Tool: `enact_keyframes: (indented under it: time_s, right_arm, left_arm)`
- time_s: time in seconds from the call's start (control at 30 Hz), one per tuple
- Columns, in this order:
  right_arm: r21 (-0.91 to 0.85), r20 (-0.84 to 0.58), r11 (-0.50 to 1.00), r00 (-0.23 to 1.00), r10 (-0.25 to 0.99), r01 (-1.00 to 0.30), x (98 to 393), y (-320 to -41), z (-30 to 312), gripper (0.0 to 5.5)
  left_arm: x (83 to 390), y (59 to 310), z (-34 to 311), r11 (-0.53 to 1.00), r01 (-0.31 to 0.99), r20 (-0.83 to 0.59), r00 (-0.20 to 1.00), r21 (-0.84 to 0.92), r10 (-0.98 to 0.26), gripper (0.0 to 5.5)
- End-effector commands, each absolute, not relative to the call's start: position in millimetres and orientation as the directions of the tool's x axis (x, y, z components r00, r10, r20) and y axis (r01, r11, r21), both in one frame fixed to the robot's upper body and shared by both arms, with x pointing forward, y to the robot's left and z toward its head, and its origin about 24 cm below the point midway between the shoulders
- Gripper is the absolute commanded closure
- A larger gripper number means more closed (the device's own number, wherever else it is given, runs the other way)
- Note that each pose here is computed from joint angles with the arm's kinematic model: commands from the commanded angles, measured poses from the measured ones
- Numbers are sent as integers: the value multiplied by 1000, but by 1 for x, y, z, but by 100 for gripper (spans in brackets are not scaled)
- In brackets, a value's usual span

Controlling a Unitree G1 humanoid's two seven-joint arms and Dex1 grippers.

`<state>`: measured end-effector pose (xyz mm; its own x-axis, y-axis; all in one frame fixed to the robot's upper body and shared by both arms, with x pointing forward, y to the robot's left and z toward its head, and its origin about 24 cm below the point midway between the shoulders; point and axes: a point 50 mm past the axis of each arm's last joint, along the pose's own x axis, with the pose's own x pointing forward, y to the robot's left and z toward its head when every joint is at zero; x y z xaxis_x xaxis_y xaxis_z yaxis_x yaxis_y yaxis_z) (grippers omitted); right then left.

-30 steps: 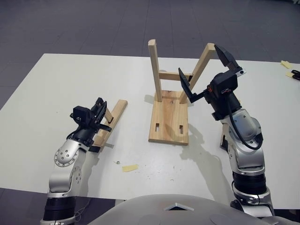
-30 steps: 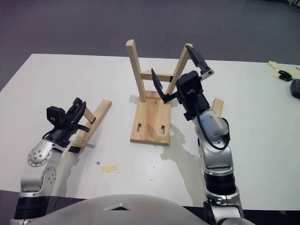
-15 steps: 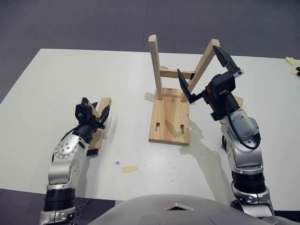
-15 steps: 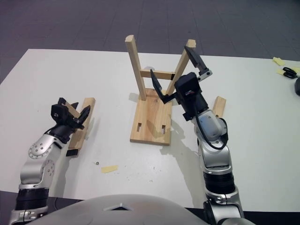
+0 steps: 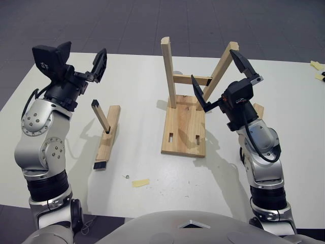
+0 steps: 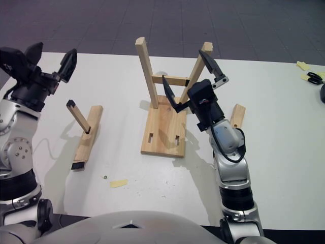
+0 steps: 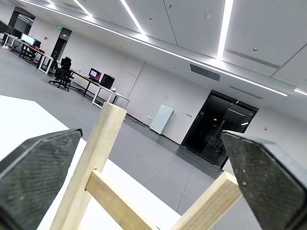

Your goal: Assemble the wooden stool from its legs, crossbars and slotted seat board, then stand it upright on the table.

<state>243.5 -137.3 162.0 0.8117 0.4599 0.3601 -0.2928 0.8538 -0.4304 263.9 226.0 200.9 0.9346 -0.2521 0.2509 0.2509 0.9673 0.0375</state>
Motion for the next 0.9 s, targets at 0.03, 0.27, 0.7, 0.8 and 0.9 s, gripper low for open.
enact_keyframes:
  time_s: [0.03,0.27,0.7,0.8,0.9]
  right_arm:
    - [-425,360,858,815,454,-290,243,-136,162,10]
    - [-422,357,854,810,465,-304,244,-133,161,10]
    - [-419,354,858,817,455,-296,243,-134,160,10]
    - [-419,355,858,816,456,-297,243,-134,160,10]
    - [-418,357,858,815,457,-298,243,-133,160,10]
  left_arm:
    - [272,227,173,963,270,120,956,11,-269,13]
    - [284,229,132,958,280,-14,959,-57,-281,13]
    - [295,232,187,952,305,142,944,-22,-299,13]
    - [298,232,200,951,309,175,937,-19,-301,13]
    - [300,235,199,954,300,162,942,-7,-294,13]
